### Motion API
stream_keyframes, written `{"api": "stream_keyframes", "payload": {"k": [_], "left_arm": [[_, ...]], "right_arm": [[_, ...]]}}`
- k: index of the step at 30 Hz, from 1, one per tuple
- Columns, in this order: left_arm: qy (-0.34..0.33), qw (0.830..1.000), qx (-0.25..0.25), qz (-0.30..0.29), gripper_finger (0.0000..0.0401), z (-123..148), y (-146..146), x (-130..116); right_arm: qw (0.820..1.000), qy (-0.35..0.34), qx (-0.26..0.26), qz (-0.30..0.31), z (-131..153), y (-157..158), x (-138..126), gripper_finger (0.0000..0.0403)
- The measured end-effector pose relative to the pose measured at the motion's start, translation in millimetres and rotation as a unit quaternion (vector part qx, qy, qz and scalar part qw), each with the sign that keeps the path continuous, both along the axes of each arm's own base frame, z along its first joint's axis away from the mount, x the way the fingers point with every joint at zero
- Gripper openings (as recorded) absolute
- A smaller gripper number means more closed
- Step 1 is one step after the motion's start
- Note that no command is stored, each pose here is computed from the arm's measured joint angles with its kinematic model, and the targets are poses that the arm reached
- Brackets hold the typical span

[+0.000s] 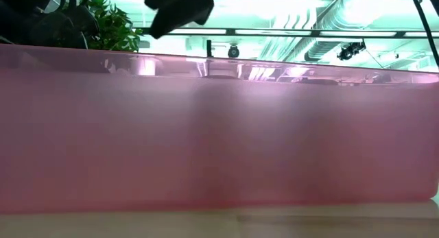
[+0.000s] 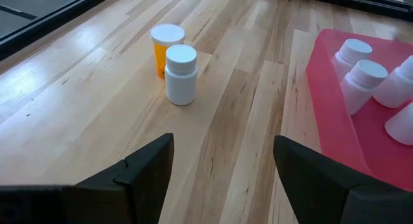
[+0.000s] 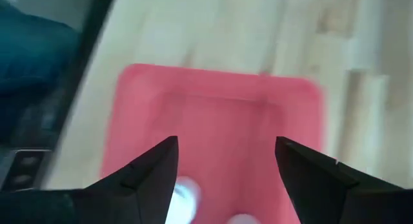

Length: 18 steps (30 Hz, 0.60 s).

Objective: Pick and place pill bottles into a basket
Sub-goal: Put the white pill bottle into the red bin

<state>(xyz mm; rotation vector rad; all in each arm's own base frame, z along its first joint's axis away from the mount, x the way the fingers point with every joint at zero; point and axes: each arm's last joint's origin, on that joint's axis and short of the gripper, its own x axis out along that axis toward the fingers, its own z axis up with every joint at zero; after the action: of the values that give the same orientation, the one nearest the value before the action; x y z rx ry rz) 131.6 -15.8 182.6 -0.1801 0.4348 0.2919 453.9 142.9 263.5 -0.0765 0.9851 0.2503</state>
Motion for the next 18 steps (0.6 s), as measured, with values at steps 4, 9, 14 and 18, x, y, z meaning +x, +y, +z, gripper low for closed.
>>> {"api": "stream_keyframes", "payload": {"k": [4, 9, 14, 18], "left_arm": [[0.000, 1.000, 0.000, 0.000, 0.0298, 0.0, 0.0, 0.0], [0.000, 1.000, 0.000, -0.001, 0.0298, 0.0, -0.1, 0.0], [0.000, 1.000, 0.000, -0.001, 0.0298, 0.1, 0.0, 0.1], [-0.001, 1.000, -0.001, 0.000, 0.0298, 0.0, 0.0, 0.1]], "right_arm": [[0.998, -0.007, -0.058, -0.014, 7.4, -14.3, 1.8, 0.0251], [0.992, -0.002, -0.113, -0.059, 9.3, -43.9, 5.9, 0.0251], [0.991, 0.017, -0.106, -0.083, 8.2, -81.4, 10.3, 0.0251], [0.990, 0.032, -0.098, -0.094, 7.1, -112.2, 11.8, 0.0251]]}}
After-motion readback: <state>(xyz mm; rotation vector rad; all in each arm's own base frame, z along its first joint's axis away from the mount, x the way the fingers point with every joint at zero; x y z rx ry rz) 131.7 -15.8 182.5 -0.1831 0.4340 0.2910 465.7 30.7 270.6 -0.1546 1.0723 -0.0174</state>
